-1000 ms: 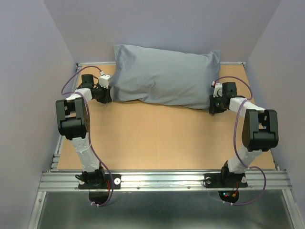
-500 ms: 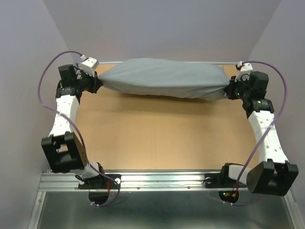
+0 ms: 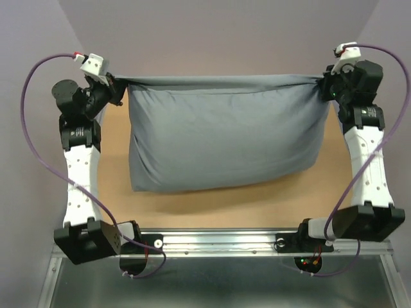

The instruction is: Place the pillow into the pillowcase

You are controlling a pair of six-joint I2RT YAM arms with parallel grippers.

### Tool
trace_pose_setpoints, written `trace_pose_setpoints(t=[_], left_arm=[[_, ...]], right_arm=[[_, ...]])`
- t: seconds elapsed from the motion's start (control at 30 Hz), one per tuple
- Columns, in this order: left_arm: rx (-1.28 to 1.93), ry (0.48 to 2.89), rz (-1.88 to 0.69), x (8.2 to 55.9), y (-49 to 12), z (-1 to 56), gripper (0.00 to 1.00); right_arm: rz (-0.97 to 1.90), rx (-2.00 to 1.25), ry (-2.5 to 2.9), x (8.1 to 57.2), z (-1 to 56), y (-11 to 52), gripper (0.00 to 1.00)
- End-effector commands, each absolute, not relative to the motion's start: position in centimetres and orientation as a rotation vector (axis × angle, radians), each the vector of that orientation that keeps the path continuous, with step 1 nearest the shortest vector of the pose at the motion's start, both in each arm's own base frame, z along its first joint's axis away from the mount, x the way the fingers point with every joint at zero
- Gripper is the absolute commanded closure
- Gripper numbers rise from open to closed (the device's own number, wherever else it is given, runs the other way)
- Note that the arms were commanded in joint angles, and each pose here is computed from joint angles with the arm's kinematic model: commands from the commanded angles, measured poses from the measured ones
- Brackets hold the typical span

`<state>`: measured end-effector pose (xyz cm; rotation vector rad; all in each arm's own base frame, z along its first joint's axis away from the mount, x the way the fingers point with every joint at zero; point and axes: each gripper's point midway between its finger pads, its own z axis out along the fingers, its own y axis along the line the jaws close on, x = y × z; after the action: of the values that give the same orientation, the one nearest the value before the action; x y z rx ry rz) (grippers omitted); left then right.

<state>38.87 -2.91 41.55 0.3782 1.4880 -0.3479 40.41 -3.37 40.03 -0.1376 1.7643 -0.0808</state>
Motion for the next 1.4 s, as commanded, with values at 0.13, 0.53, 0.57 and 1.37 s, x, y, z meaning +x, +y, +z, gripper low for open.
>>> trace_pose_setpoints(t=[0.13, 0.53, 0.57, 1.37], left_arm=[[0.265, 1.583, -0.356, 52.2, -0.8, 37.0, 0.82], [0.239, 1.85, -0.033, 48.6, 4.1, 35.0, 0.01], [0.25, 1.864, -0.044, 47.7, 3.8, 34.3, 0.01], [0.381, 2.129, -0.239, 29.6, -1.7, 19.3, 0.01]], right_arm=[[-0.081, 0.005, 1.879, 54.3, 32.0, -7.0, 0.86], [-0.125, -0.138, 1.855, 49.7, 35.8, -6.2, 0.0], [-0.096, -0.154, 1.874, 47.6, 35.2, -5.4, 0.0], [0.329, -0.245, 2.363, 27.4, 18.1, 2.0, 0.0]])
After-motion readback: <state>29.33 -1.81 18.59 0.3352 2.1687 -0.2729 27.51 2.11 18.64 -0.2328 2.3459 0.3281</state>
